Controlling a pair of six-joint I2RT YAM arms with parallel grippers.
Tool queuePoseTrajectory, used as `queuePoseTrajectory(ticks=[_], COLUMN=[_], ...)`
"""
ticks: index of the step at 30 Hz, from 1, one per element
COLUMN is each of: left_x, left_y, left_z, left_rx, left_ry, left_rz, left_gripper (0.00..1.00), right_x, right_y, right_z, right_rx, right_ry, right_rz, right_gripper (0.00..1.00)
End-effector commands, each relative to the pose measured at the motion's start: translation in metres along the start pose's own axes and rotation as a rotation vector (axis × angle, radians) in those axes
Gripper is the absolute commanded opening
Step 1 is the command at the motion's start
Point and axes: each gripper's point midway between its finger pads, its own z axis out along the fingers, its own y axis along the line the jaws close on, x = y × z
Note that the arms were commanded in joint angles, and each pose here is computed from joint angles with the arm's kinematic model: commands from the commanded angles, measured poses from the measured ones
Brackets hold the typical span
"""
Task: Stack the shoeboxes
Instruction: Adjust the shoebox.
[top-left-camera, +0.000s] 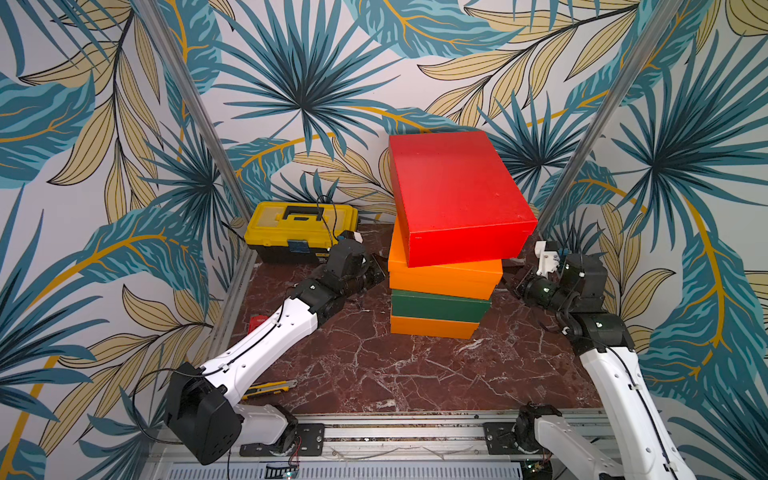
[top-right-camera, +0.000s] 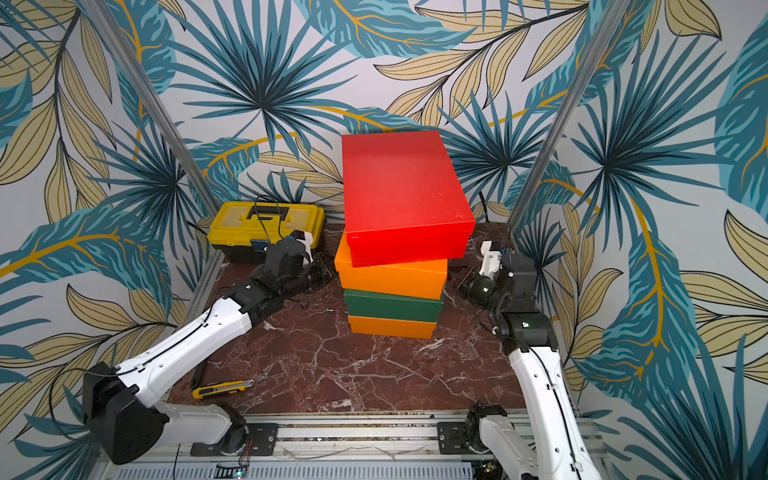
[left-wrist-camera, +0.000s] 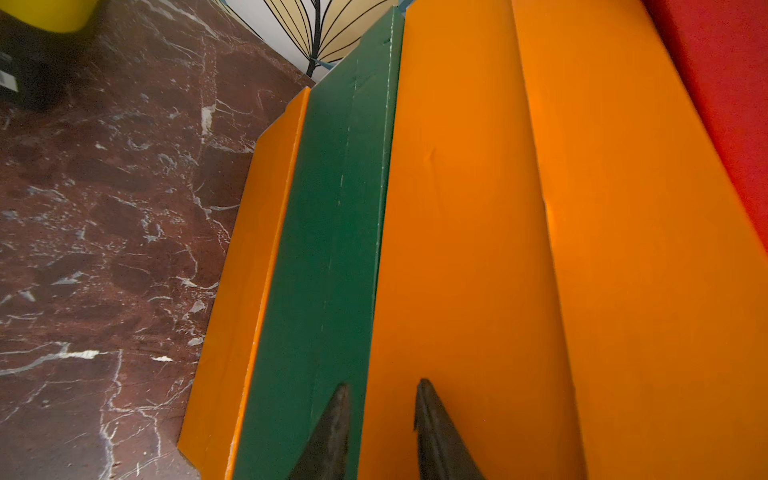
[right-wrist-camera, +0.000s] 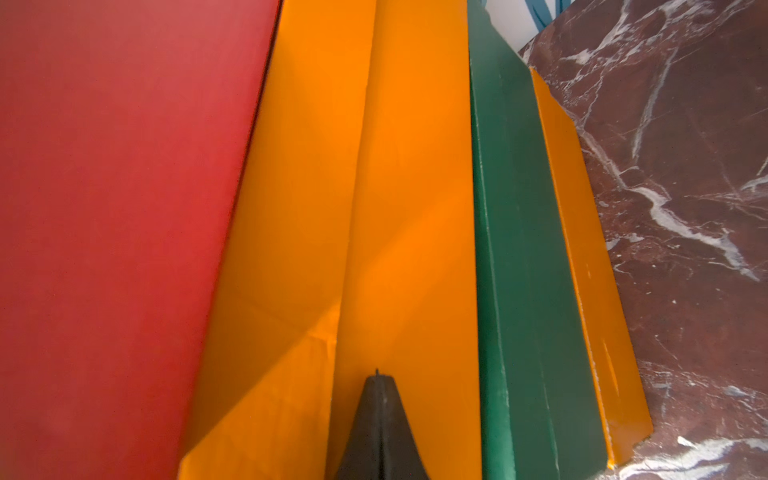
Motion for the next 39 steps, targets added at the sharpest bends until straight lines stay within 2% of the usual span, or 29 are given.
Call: queuePoseTrajectory(ticks=[1,15,31,39], left_x=[0.015,0.023,0.032,0.027], left_y=[-0.041,-0.035,-0.031,-0.031], left_z=[-0.007,-0.02,-0.014,-0.017], left_rx=[0.132,0.136,0.119,0.114], left_ry=[0.057,0.059,0.08,0.051], left_rz=[0.024,0.005,0.002,0.012], left_gripper=[0.29,0.29,0.29,0.29], right_x=[0.013,0.016,0.009,0.015], right_y=[0.007,0.003,-0.001,-0.008], right_z=[-0.003,-0.011,0.002,-0.003], right_rx=[-0.035,-0.009,0.01,0.032], right_ry=[0.048,0.035,0.05,0.047], right_rz=[-0.021,-0.027,-0.03,-0.037], right_gripper=[0.0,0.0,0.0,0.0])
